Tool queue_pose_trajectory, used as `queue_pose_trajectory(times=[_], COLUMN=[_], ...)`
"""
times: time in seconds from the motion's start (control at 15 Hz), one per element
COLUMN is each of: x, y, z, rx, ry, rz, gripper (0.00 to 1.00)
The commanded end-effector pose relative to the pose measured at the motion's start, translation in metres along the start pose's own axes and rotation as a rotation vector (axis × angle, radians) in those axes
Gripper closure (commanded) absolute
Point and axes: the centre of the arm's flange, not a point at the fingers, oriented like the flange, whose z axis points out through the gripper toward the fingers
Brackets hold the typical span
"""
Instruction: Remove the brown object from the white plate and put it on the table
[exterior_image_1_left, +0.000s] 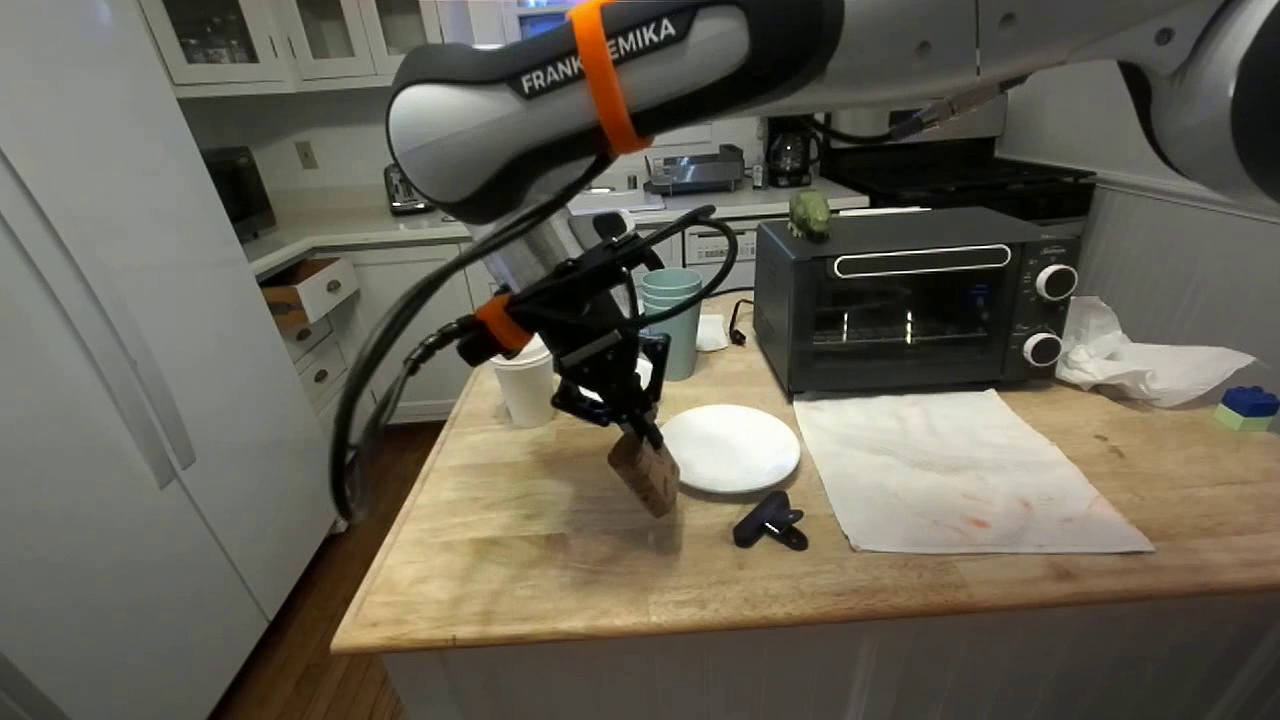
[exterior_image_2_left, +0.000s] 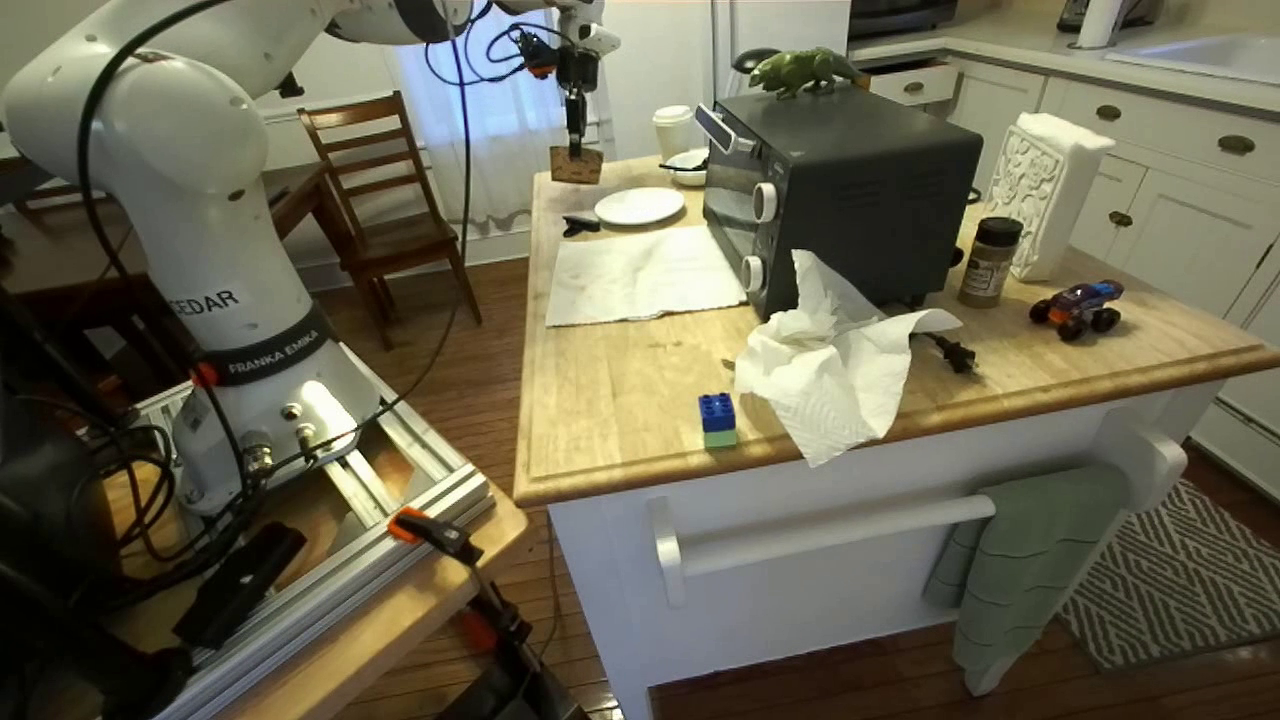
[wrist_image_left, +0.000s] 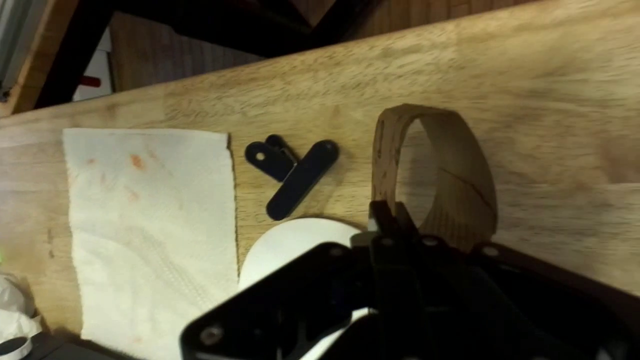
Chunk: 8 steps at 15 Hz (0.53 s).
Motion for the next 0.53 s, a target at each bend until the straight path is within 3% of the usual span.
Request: queue_pose_trajectory(times=[0.0,0.27,0.47], x=[-0.002,0.012,0.023], y=[-0.007,-0.022,-0.025], z=[-0.009,-0.008,-0.003], rx=[0.193,0.401,0.472], ry=[-0.018,0.116,0.189], rz=[0.034,0.055,0.064], gripper=[1.00,1.00,1.00])
